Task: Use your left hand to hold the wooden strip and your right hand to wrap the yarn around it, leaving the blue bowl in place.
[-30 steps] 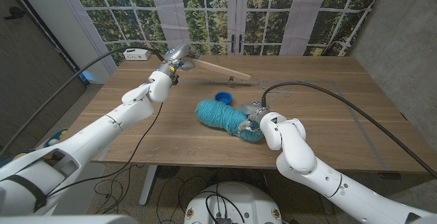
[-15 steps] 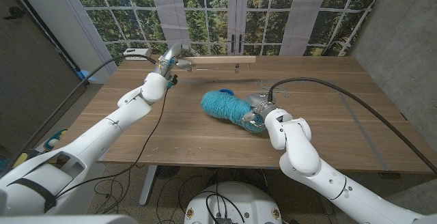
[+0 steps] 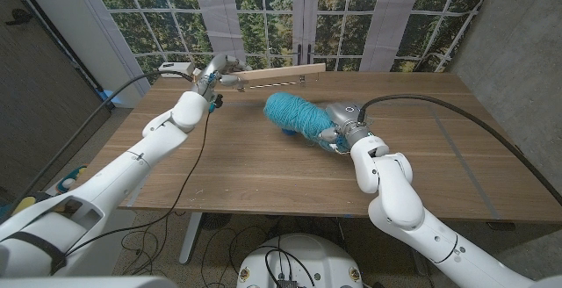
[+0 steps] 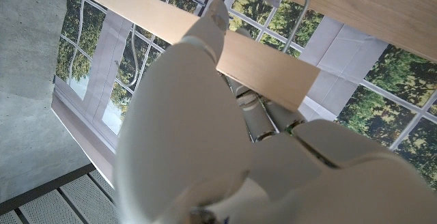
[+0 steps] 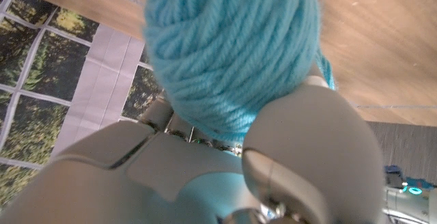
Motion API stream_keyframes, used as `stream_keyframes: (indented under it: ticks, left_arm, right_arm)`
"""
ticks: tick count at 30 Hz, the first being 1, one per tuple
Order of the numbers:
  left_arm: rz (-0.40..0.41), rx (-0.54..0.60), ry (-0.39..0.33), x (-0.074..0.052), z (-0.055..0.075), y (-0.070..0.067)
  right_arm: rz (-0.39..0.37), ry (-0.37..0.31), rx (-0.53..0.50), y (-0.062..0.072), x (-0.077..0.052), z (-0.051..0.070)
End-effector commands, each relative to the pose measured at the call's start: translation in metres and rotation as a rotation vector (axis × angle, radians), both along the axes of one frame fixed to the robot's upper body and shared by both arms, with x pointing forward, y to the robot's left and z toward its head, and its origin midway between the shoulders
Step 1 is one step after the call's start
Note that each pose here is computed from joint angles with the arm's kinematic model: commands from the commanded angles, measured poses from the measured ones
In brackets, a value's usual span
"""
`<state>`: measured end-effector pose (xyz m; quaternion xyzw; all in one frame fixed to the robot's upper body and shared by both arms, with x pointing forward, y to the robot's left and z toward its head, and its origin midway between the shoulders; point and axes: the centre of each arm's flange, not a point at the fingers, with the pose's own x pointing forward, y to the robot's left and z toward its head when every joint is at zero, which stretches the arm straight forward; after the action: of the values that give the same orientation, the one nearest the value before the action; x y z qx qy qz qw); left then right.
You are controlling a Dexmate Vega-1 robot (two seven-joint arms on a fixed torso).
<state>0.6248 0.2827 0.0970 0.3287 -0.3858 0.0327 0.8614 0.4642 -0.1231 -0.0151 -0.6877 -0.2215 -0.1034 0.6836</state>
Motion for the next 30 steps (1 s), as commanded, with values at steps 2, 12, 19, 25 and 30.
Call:
stream_keyframes:
  ticks: [2, 12, 19, 25, 30]
  left_arm:
    - [-0.001, -0.008, 0.012, -0.006, 0.001, 0.008]
    - [0.002, -0.001, 0.013, -0.009, 0.002, 0.010]
    - [-0.018, -0.005, 0.012, -0.012, 0.002, 0.011]
    - [-0.059, -0.026, 0.015, -0.014, 0.002, 0.012]
    - [-0.113, -0.057, 0.026, -0.016, 0.001, 0.016]
  right_arm:
    - [-0.030, -0.225, 0.115, -0.030, -0.014, 0.018]
    - [-0.066, -0.368, 0.184, -0.045, -0.022, 0.030]
    - [-0.096, -0.444, 0.221, -0.052, -0.024, 0.035]
    - [-0.124, -0.472, 0.248, -0.059, -0.017, 0.044]
    - [-0.127, -0.489, 0.271, -0.065, -0.010, 0.051]
